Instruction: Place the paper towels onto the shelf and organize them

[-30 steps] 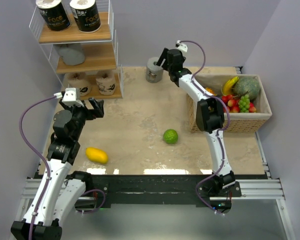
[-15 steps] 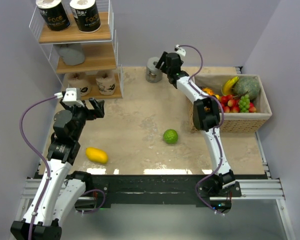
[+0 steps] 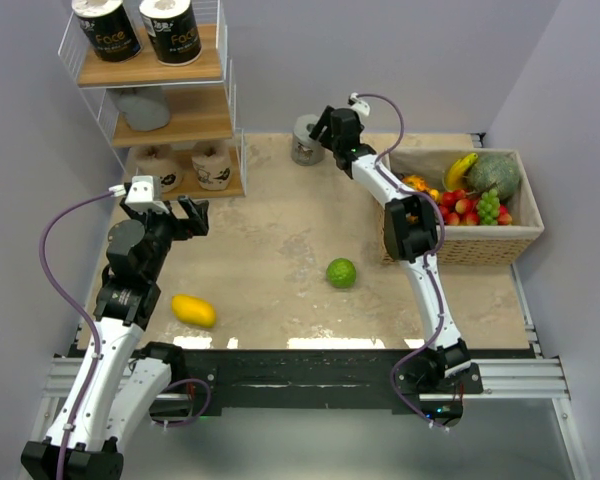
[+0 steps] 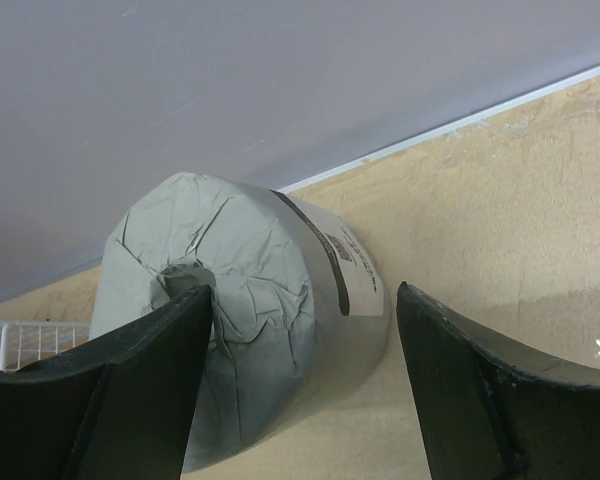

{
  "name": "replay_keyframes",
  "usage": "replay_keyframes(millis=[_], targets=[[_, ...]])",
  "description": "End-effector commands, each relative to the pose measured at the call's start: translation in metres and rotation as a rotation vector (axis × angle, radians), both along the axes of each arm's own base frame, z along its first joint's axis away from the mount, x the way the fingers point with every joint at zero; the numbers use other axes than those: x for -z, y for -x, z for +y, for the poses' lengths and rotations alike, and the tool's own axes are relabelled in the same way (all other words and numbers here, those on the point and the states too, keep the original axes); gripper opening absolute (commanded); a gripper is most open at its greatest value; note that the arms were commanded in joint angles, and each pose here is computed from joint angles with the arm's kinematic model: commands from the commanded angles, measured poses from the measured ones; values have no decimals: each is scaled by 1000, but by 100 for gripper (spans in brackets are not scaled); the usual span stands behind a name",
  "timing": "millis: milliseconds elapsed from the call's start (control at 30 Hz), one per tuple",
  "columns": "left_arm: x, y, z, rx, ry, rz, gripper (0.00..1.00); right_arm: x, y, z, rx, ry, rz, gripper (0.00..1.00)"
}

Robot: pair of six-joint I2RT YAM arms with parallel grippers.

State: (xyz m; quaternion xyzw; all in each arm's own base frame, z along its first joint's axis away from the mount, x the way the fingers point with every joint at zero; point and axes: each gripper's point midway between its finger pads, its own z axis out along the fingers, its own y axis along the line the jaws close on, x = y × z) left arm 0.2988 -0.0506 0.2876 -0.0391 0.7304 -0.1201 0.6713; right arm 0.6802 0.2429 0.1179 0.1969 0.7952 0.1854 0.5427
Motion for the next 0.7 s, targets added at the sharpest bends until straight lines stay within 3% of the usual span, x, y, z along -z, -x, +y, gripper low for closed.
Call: replay_keyframes(millis=[0, 367, 667], targets=[[-6, 1, -4, 16, 1, -15, 96, -24, -5, 6, -2, -33, -54, 74], [-9, 4, -4, 16, 3, -25, 96, -71, 2, 22, -108, -80, -133, 45], [-12, 6, -5, 22, 3, -38, 96, -116, 32, 30, -211, -111, -146, 37]])
